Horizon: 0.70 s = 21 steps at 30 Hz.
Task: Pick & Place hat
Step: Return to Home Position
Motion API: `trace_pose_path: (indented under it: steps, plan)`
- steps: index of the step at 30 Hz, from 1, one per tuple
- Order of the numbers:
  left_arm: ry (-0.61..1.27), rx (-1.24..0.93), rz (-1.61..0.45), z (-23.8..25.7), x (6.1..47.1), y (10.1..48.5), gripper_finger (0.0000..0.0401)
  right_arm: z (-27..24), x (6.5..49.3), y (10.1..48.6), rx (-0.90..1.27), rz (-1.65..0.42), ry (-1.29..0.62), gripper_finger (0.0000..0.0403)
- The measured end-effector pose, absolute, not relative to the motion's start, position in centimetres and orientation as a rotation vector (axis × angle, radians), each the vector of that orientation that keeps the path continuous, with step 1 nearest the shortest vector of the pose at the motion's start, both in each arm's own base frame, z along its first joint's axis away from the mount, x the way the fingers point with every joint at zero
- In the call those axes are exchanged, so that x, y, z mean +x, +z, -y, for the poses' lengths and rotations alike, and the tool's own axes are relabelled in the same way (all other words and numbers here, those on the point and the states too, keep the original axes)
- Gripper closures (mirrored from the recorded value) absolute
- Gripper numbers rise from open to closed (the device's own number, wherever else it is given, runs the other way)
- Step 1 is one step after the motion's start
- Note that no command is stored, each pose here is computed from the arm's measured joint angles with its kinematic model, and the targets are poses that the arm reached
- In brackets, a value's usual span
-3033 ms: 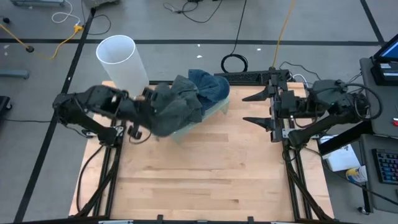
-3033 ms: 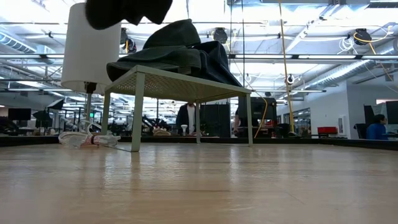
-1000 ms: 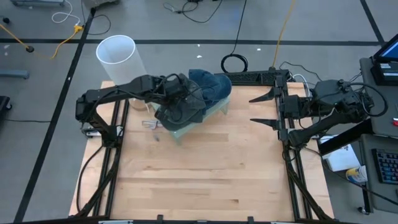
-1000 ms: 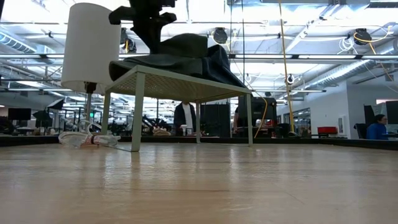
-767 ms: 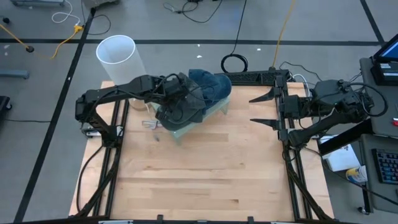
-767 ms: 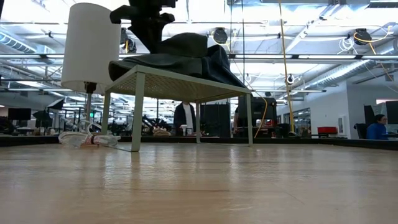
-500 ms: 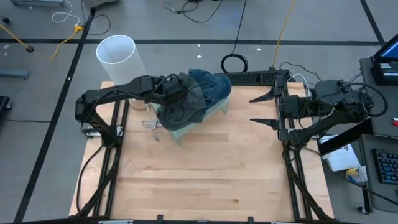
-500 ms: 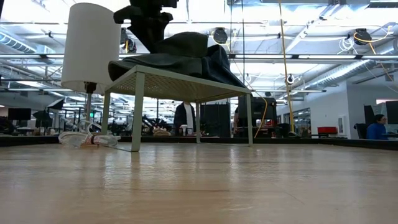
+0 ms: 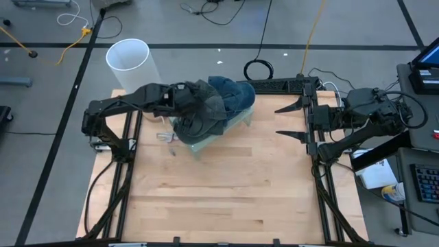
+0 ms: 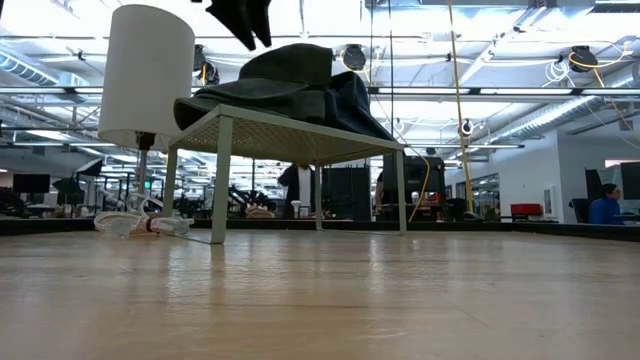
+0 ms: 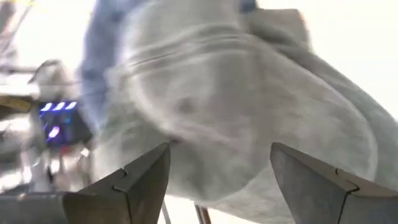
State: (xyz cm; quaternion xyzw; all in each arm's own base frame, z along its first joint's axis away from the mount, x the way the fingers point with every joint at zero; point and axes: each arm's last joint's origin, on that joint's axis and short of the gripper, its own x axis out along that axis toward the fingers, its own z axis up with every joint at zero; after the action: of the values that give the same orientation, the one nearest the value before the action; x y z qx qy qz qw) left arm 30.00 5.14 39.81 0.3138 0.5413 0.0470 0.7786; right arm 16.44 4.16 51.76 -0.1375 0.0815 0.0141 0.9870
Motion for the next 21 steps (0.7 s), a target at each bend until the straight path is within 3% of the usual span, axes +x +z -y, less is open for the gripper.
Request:
trace_pose_path:
  steps: [4, 8, 16, 21]
  plan:
    - [0.285, 0.565, -1.094, -4.4, 29.9, 41.5, 0.0126, -4.2, 16.4, 51.8, -0.300, -0.161, 0.030, 0.0158]
    - [0.329, 0.428, -0.980, -3.3, 29.5, 43.4, 0.0135, -4.2, 16.6, 52.0, -0.246, -0.142, 0.023, 0.0158]
    - [0.080, 0.132, -0.786, -1.3, 24.9, 47.0, 0.0151, -4.4, 17.3, 50.8, -0.141, -0.170, 0.018, 0.0158]
    - [-0.049, 0.084, -0.625, -0.1, 20.5, 49.4, 0.0149, -4.8, 18.6, 47.9, -0.087, -0.176, 0.015, 0.0158]
